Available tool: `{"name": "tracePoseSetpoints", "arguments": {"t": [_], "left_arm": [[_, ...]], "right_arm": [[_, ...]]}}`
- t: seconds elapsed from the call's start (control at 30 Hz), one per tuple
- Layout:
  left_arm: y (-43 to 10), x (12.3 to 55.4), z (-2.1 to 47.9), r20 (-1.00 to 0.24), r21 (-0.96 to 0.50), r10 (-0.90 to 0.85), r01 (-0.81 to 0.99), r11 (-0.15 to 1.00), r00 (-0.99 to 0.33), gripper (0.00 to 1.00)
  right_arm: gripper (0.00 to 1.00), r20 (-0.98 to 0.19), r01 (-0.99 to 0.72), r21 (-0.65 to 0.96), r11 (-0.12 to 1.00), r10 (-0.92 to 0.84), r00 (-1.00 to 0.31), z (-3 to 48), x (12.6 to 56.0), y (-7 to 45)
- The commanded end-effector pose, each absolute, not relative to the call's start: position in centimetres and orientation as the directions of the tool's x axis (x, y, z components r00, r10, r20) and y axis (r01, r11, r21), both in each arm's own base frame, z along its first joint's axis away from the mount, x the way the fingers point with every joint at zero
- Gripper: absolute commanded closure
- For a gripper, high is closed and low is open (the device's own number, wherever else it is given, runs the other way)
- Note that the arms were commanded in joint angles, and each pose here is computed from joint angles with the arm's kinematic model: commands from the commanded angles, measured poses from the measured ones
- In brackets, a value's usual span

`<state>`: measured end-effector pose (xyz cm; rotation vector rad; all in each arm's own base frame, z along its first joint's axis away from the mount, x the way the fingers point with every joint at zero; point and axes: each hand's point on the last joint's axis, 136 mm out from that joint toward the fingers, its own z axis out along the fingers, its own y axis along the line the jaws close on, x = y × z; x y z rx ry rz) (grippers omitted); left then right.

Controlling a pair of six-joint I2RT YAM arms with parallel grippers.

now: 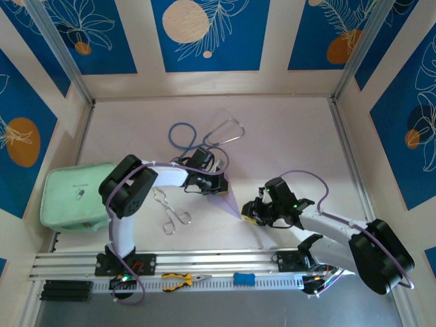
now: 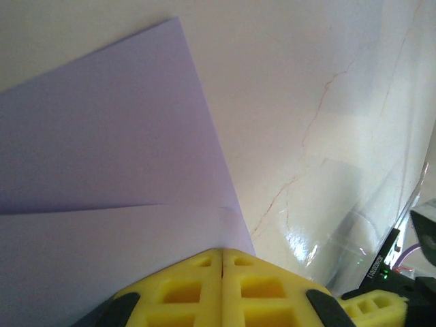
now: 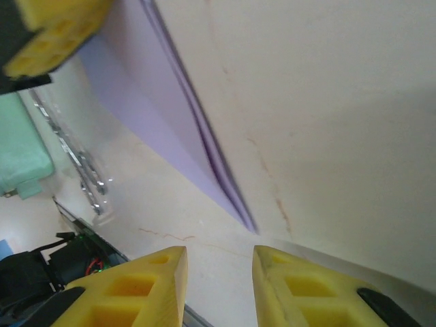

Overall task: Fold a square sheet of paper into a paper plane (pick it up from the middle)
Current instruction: Fourth fold the wing at the center of the table, then turn over the paper at the center of the table.

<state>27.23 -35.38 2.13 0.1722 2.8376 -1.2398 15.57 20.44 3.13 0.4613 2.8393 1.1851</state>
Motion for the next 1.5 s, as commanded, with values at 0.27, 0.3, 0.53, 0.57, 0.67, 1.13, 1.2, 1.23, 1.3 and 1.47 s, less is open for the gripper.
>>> {"name": "tracePoseSetpoints", "arguments": {"t": [0.27, 0.3, 0.53, 0.57, 0.67, 1.13, 1.2, 1.23, 1.3, 1.47], "left_arm": [[-34.5, 26.7, 0.2, -0.007, -0.709, 0.060, 0.047, 0.704, -0.998, 0.98], [-34.5, 26.7, 0.2, -0.006, -0.709, 0.061, 0.047, 0.703, -0.998, 0.98], [-34.6, 26.8, 0.5, -0.007, -0.716, 0.059, 0.046, 0.697, -0.998, 0.98], [-34.6, 26.7, 0.4, -0.007, -0.716, 0.059, 0.046, 0.697, -0.998, 0.98], [-34.5, 26.8, 0.4, -0.007, -0.715, 0.056, 0.044, 0.698, -0.998, 0.98], [-34.4, 27.1, 0.6, 0.001, -0.729, 0.040, 0.027, 0.684, -0.999, 0.98], [-34.4, 27.2, 0.6, 0.003, -0.728, 0.036, 0.023, 0.685, -0.999, 0.98], [-34.3, 27.2, 0.6, 0.003, -0.728, 0.034, 0.021, 0.685, -0.999, 0.98], [-34.3, 27.3, 0.7, 0.002, -0.731, 0.032, 0.020, 0.682, -0.999, 0.98], [-34.3, 27.3, 0.7, 0.004, -0.734, 0.027, 0.016, 0.679, -1.000, 0.98]], "right_arm": [[0.68, 0.123, 0.257, 0.709, 0.657, 0.244, -0.962, 3.1, 15.6, 21.9], [0.68, 0.124, 0.259, 0.710, 0.655, 0.245, -0.962, 3.1, 15.6, 21.9], [0.69, 0.126, 0.257, 0.717, 0.648, 0.242, -0.962, 3.0, 16.1, 22.4], [0.70, 0.125, 0.256, 0.718, 0.648, 0.242, -0.962, 3.0, 16.1, 22.4], [0.71, 0.121, 0.254, 0.721, 0.644, 0.244, -0.962, 3.0, 16.3, 22.5], [0.70, 0.109, 0.250, 0.734, 0.631, 0.254, -0.961, 3.1, 17.0, 22.8], [0.70, 0.105, 0.249, 0.736, 0.630, 0.257, -0.961, 3.1, 17.0, 22.7], [0.70, 0.103, 0.249, 0.737, 0.628, 0.259, -0.960, 3.1, 17.0, 22.7], [0.70, 0.099, 0.247, 0.742, 0.623, 0.262, -0.960, 3.2, 17.1, 22.7], [0.68, 0.093, 0.242, 0.752, 0.613, 0.265, -0.960, 3.4, 17.3, 22.7]]}}
